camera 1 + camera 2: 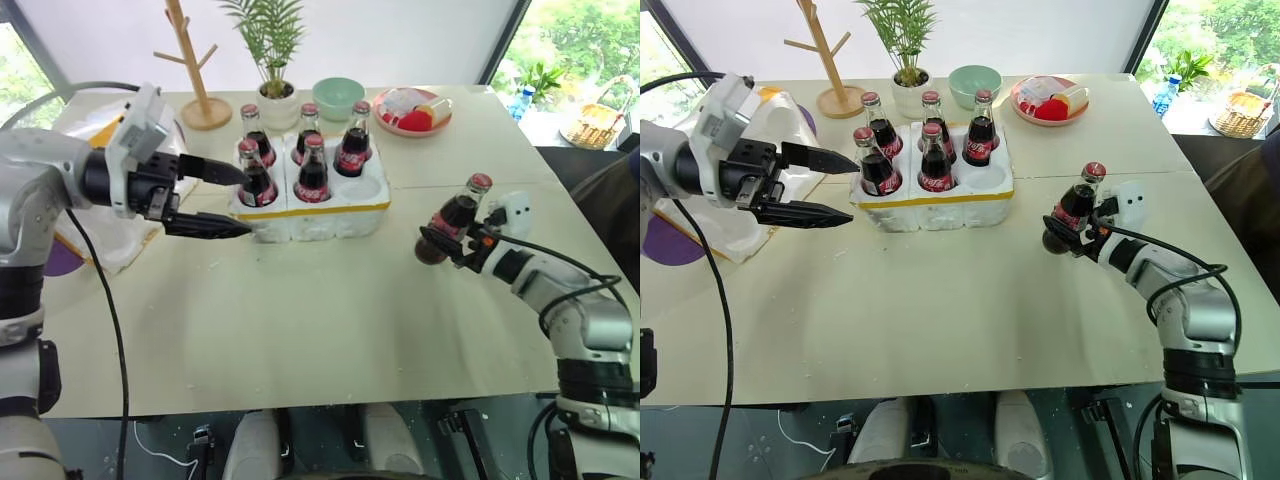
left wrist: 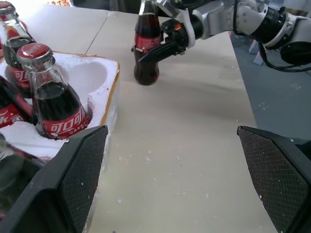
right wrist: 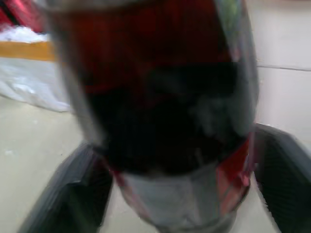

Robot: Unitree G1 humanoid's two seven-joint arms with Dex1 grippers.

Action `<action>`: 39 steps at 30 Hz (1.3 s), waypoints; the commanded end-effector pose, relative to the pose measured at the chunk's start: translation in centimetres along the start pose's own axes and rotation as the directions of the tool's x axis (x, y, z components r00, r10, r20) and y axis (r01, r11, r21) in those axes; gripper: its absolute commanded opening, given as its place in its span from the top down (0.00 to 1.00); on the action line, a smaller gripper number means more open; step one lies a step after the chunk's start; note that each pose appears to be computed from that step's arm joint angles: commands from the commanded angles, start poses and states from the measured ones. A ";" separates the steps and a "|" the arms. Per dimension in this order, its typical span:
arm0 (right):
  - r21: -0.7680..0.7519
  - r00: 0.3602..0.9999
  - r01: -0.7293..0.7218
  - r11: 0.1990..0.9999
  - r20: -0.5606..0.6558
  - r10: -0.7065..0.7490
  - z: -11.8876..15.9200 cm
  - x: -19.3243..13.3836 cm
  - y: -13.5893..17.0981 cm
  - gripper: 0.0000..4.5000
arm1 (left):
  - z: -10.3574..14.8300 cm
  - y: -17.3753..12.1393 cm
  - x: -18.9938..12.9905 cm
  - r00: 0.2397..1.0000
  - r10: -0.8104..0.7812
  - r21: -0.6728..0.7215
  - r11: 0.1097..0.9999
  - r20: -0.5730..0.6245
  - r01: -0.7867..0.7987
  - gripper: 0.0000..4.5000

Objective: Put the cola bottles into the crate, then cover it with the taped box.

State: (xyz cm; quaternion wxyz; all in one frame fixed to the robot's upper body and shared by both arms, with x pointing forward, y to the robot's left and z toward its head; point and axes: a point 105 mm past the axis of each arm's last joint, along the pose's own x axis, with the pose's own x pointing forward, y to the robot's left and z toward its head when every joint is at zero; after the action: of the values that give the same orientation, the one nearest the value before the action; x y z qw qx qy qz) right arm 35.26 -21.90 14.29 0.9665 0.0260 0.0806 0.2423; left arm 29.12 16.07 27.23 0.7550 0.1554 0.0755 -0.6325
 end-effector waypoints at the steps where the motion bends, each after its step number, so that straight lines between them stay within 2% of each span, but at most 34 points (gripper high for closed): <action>1: -0.080 0.983 -0.128 0.989 0.120 0.137 4.5 -1.0 2.0 0.36 | 0.6 -0.3 -0.6 0.999 0.023 0.031 0.999 0.023 -0.023 0.00; 6: -0.175 0.919 -0.327 0.929 0.168 0.355 9.6 -1.6 6.0 0.36 | 0.4 -0.3 -1.0 0.998 0.059 0.023 0.998 0.033 -0.059 0.00; 9: -0.240 0.878 -0.380 0.893 0.211 0.430 13.3 0.3 8.1 0.36 | 0.4 0.0 -1.3 0.995 0.087 0.020 0.996 0.044 -0.088 0.00; 12: -0.260 0.872 -0.381 0.887 0.217 0.438 14.8 2.8 8.9 0.36 | 0.3 0.2 -1.4 0.993 0.106 0.020 0.994 0.045 -0.107 0.00; 17: -0.287 0.912 -0.321 0.903 0.162 0.376 13.9 7.4 8.9 0.36 | 0.1 0.0 -1.4 0.992 0.122 0.025 0.992 0.041 -0.123 0.00; 20: -0.336 0.931 -0.311 0.889 0.082 0.357 12.2 9.0 8.8 0.36 | 0.1 -0.1 -1.7 0.990 0.137 0.027 0.990 0.039 -0.138 0.00; 29: -0.341 0.925 -0.370 0.864 -0.051 0.376 8.7 9.7 9.0 0.36 | -0.2 -0.3 -2.9 0.982 0.189 0.018 0.982 0.020 -0.190 0.00; 30: -0.334 0.926 -0.371 0.866 -0.058 0.374 8.5 9.8 9.0 0.14 | -0.2 -0.3 -2.9 0.981 0.192 0.016 0.981 0.020 -0.192 0.00; 32: -0.334 0.928 -0.362 0.870 -0.044 0.369 8.8 9.7 8.9 0.00 | -0.3 -0.4 -2.9 0.981 0.195 0.014 0.981 0.018 -0.196 0.00; 39: -0.379 0.922 -0.359 0.853 0.000 0.388 12.9 5.4 7.6 0.00 | 0.7 -0.6 -5.1 0.955 0.294 0.003 0.956 0.035 -0.295 0.00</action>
State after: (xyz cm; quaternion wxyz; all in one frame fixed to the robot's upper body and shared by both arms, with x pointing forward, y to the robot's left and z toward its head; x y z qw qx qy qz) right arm 39.63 -12.20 24.05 0.8939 -0.1285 0.0306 0.4283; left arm 28.44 20.02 27.55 0.8345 0.1388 0.0617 -0.5296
